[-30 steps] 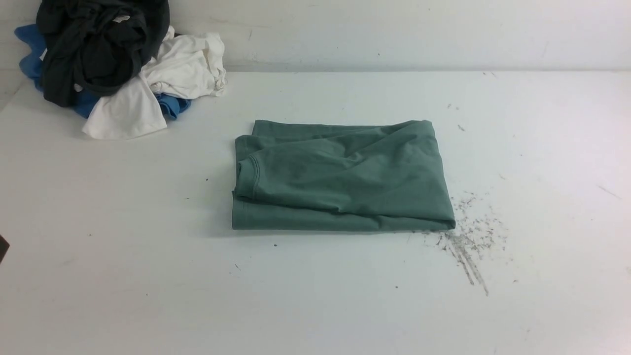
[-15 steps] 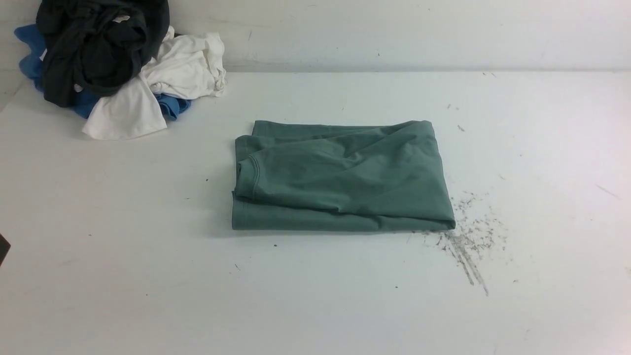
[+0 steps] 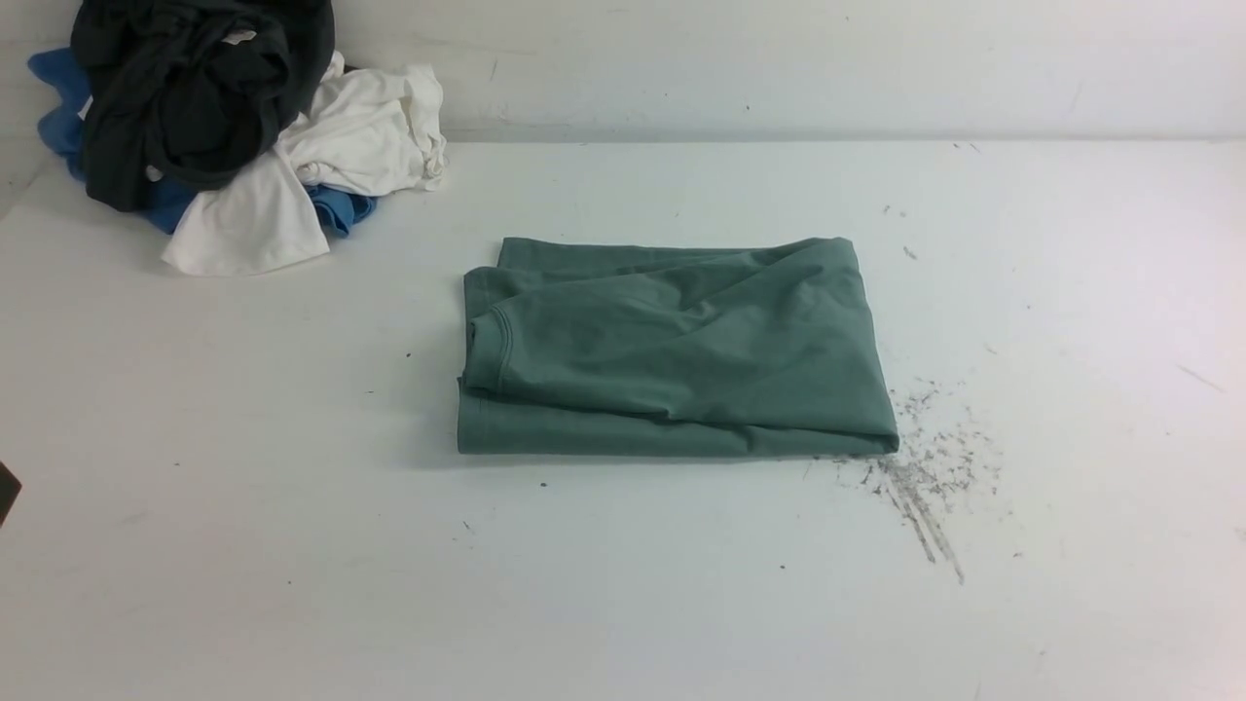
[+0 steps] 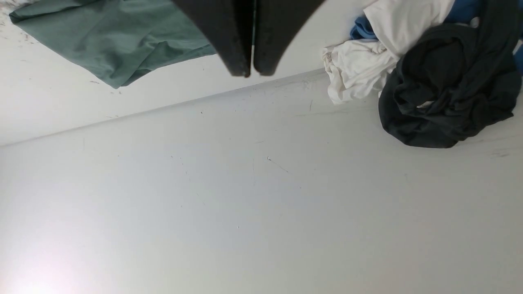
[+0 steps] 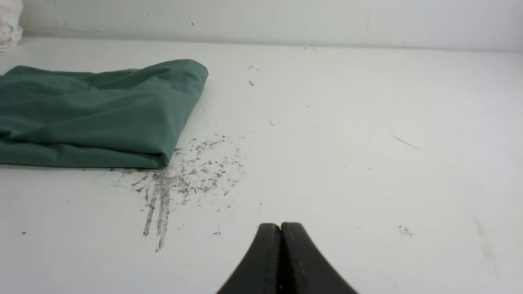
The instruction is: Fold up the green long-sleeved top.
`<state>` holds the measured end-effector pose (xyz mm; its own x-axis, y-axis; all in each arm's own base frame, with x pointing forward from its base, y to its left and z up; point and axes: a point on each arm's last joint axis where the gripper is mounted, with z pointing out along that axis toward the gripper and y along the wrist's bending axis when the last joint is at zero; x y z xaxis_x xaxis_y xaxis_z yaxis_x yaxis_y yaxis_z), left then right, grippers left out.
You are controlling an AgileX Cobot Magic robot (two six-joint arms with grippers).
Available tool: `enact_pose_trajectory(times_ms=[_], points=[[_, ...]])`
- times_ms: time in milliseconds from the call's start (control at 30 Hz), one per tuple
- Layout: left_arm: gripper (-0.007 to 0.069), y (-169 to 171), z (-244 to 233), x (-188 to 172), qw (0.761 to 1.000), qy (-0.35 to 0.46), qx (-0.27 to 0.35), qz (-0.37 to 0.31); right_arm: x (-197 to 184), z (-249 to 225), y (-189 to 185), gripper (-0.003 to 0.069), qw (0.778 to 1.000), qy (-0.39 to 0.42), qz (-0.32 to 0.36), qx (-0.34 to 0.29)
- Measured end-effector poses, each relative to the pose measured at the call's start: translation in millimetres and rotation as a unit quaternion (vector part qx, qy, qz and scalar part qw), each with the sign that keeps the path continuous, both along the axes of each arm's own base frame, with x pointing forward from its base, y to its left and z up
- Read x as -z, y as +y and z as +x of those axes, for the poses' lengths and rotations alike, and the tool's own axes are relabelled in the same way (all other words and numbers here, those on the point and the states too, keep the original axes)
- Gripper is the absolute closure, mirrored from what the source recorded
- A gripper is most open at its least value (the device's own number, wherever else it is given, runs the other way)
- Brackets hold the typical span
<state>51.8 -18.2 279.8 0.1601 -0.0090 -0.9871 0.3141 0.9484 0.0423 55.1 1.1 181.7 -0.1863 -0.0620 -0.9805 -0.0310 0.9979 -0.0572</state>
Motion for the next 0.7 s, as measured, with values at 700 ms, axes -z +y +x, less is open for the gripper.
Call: enact_pose_trajectory(times_ms=[700], points=[[0.0632,0.0,0.5,10.7,1.000,0.006,-0.002,0.006,0.1,-0.1,0.1,0.0669,1.000,0.001,-0.009,-0.002]])
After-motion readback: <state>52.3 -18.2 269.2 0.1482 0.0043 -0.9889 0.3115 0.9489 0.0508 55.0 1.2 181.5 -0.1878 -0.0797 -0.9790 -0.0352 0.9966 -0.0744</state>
